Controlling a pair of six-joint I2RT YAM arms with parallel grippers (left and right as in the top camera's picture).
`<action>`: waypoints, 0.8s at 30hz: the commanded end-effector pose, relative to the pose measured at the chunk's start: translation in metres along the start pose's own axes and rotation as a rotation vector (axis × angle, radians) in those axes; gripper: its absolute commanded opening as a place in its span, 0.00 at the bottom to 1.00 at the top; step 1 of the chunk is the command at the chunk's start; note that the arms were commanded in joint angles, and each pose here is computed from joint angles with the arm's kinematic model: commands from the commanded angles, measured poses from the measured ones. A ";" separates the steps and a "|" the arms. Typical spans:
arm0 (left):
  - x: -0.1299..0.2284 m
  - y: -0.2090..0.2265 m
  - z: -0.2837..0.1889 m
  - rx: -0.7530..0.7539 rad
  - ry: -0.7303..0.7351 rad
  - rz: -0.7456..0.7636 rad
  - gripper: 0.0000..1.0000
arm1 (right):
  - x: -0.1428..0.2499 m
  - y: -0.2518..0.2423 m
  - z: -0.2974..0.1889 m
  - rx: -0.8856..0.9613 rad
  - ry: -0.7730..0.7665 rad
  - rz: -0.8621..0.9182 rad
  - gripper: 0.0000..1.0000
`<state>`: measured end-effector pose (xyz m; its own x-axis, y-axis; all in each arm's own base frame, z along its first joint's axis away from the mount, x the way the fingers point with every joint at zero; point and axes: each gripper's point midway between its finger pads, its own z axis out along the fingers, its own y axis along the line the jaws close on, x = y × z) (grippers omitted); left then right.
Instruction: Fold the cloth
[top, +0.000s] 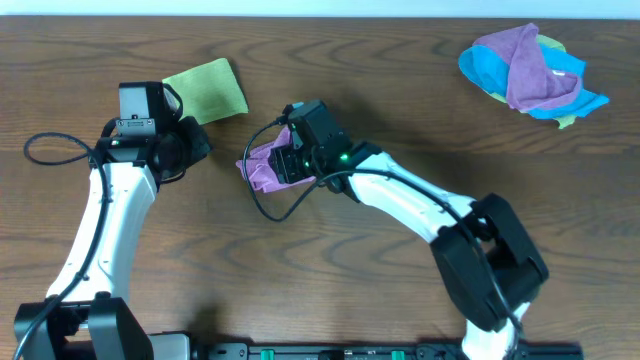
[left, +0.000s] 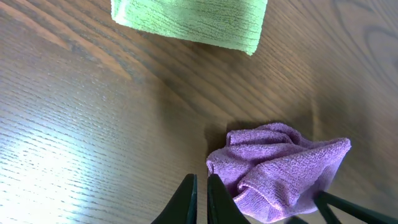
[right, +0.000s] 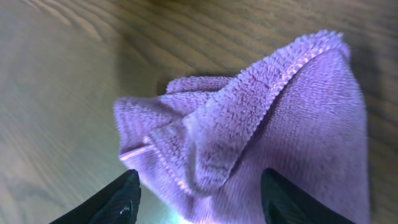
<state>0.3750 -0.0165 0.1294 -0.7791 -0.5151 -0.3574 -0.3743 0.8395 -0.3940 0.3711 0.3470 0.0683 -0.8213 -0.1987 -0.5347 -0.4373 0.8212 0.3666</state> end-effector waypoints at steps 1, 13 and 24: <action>-0.009 -0.005 -0.011 0.017 -0.032 0.017 0.09 | -0.003 -0.004 0.009 0.003 -0.008 0.041 0.61; -0.009 -0.005 -0.011 0.016 -0.031 0.017 0.08 | -0.025 0.010 0.013 -0.070 -0.101 0.071 0.56; -0.009 -0.004 -0.011 0.016 -0.031 0.018 0.08 | -0.021 0.019 0.043 -0.147 -0.113 0.132 0.53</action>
<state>0.3742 -0.0170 0.1291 -0.7810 -0.5149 -0.3533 -0.3743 0.8389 -0.3951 0.3965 0.3802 0.0577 -0.8188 -0.0468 -0.5721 -0.3983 0.7640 0.5076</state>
